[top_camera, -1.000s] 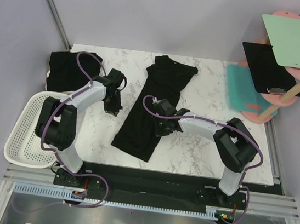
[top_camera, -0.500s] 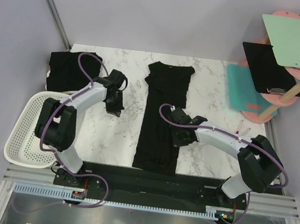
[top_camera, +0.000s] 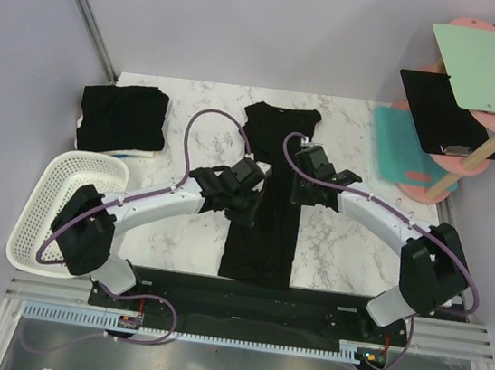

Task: Fold and stack the t-shirts
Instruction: Rotate the tshirt 90 degrees

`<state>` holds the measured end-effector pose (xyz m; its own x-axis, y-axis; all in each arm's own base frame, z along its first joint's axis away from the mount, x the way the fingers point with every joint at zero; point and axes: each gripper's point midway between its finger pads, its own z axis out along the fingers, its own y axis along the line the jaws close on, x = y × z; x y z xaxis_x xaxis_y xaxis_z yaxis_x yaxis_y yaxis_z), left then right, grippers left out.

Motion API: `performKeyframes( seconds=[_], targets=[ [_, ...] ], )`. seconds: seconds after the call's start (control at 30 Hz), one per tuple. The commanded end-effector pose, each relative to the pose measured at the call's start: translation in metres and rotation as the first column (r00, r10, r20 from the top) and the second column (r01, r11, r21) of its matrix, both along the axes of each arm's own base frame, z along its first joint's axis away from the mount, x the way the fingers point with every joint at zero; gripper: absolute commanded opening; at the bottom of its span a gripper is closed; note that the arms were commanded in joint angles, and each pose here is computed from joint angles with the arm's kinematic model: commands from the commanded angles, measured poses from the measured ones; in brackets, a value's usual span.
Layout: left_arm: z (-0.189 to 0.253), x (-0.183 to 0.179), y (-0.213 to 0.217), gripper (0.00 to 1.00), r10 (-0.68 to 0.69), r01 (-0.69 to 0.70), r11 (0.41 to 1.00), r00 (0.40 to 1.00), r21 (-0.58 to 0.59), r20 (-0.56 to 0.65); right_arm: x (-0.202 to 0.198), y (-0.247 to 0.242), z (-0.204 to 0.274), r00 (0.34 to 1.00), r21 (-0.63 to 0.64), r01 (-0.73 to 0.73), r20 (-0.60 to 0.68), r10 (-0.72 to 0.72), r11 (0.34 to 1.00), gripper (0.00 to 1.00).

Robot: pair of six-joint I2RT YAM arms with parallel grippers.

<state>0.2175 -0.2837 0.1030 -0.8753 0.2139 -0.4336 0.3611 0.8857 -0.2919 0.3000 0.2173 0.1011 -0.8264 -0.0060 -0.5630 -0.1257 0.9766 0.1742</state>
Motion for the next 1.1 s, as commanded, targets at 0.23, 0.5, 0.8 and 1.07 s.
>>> performKeyframes(
  seconds=[0.23, 0.5, 0.8, 1.07],
  targets=[
    [-0.005, -0.027, -0.092, 0.02, -0.095, 0.097, 0.990, 0.995, -0.102, 0.020, 0.039, 0.005, -0.044, 0.995, 0.161, 0.015, -0.096, 0.000, 0.987, 0.00],
    [-0.024, -0.032, -0.120, 0.02, -0.130, 0.128, 0.988, 0.991, -0.087, -0.016, 0.031, 0.010, -0.077, 0.987, 0.180, 0.010, -0.160, 0.019, 0.984, 0.00],
    [-0.056, -0.030, -0.120, 0.02, -0.128, 0.127, 0.992, 0.991, -0.016, -0.046, 0.024, 0.012, -0.106, 0.974, 0.180, 0.012, -0.223, 0.029, 0.984, 0.00],
    [-0.062, -0.027, -0.085, 0.02, -0.051, 0.052, 0.994, 0.999, 0.093, -0.016, 0.020, 0.012, -0.114, 0.969, 0.177, 0.012, -0.244, 0.032, 0.984, 0.00]
  ],
)
